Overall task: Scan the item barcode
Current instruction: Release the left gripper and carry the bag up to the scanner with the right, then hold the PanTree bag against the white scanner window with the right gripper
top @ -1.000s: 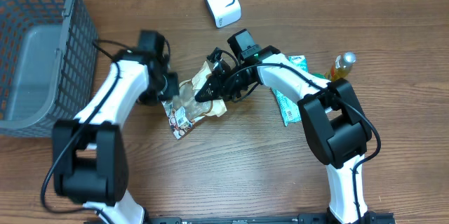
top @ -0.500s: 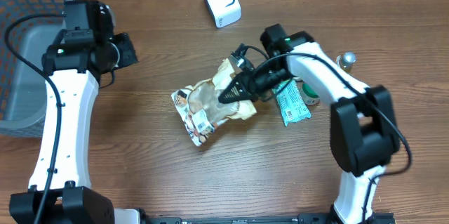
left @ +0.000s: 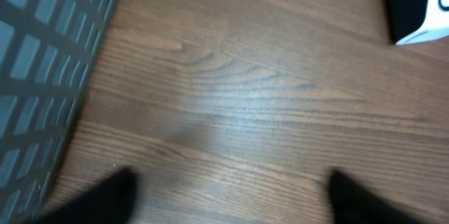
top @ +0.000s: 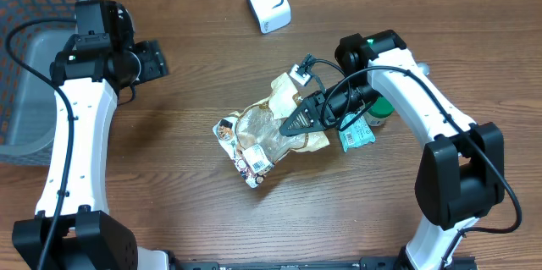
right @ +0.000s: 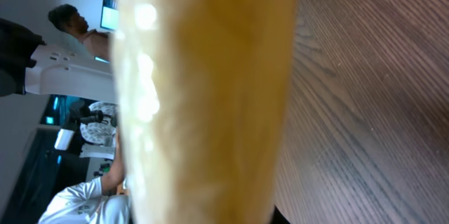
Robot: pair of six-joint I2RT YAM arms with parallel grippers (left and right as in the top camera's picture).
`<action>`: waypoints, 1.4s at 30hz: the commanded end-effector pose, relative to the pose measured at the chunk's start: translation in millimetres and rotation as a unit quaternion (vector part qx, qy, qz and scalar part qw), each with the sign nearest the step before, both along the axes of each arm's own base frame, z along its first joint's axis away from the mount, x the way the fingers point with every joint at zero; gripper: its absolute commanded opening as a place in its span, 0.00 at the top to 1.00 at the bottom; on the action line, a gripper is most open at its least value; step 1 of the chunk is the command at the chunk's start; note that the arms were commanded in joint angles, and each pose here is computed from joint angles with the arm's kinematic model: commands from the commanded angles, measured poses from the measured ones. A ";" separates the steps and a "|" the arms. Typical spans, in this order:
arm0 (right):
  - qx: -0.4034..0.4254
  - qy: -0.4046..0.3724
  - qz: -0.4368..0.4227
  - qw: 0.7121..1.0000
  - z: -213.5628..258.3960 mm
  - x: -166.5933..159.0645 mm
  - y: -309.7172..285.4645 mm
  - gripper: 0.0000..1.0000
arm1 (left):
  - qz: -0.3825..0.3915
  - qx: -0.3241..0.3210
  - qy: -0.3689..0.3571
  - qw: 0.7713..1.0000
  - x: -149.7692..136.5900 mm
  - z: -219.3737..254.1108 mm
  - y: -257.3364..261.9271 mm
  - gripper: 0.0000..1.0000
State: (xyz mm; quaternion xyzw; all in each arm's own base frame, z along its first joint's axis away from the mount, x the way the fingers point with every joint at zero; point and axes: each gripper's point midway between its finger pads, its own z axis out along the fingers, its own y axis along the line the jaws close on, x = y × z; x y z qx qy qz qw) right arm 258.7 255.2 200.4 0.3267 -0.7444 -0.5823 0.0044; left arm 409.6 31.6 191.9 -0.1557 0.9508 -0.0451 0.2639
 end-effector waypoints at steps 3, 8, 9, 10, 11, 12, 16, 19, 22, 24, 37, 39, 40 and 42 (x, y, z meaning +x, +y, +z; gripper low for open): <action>0.027 -0.032 0.002 0.999 13.5 1.1 1.0 0.96 | 0.000 0.005 0.012 1.000 -0.8 -6.3 2.4 0.00; 0.029 -0.041 0.006 0.999 12.3 1.6 5.5 0.96 | 0.000 0.006 0.012 1.000 -0.8 -6.3 2.4 0.00; 0.025 -0.038 0.006 0.999 11.4 1.8 6.8 0.96 | 0.000 0.005 0.013 1.000 -0.8 -6.4 2.4 0.00; 0.014 -0.031 0.003 0.999 8.2 3.2 9.1 0.96 | 0.000 0.006 0.013 1.000 -0.9 -6.5 2.6 0.00; -0.003 -0.026 -0.002 1.000 3.4 6.3 11.3 0.96 | 0.000 0.005 0.013 1.000 -0.7 -6.6 2.4 0.00; -0.034 -0.020 -0.015 0.999 -5.6 13.2 13.7 0.96 | 0.000 0.006 0.013 1.000 -0.8 -6.6 2.7 0.00; -0.215 -0.009 -0.124 0.969 -49.8 55.3 5.8 0.96 | 0.000 0.006 0.013 1.000 -0.7 -6.6 2.5 0.00; -0.283 -0.054 -0.166 0.943 -49.6 76.6 -0.3 0.96 | 0.000 0.006 0.013 1.000 -0.7 -6.6 2.6 0.00; -0.298 -0.110 -0.179 0.931 -21.0 90.9 3.4 0.96 | 0.000 0.006 0.013 1.000 -0.7 -6.6 2.6 0.00; -0.312 -0.154 -0.197 0.917 4.6 103.3 1.1 0.96 | 0.000 0.006 0.013 1.000 -0.7 -6.6 2.6 0.00; -0.316 -0.395 -0.313 0.804 125.4 179.9 -23.6 0.96 | 0.000 0.006 0.013 1.000 -0.7 -6.6 2.6 0.00; -0.322 -0.426 -0.311 0.786 127.1 190.5 -23.1 0.96 | 0.000 0.006 0.013 1.000 -0.7 -6.6 2.6 0.00; -0.328 -0.445 -0.311 0.773 127.9 198.2 -22.9 0.96 | 0.000 0.006 0.013 1.000 -0.7 -6.6 2.6 0.00; -0.334 -0.477 -0.307 0.753 128.1 210.8 -19.9 0.96 | 0.000 0.006 0.013 1.000 -0.7 -6.6 2.6 0.00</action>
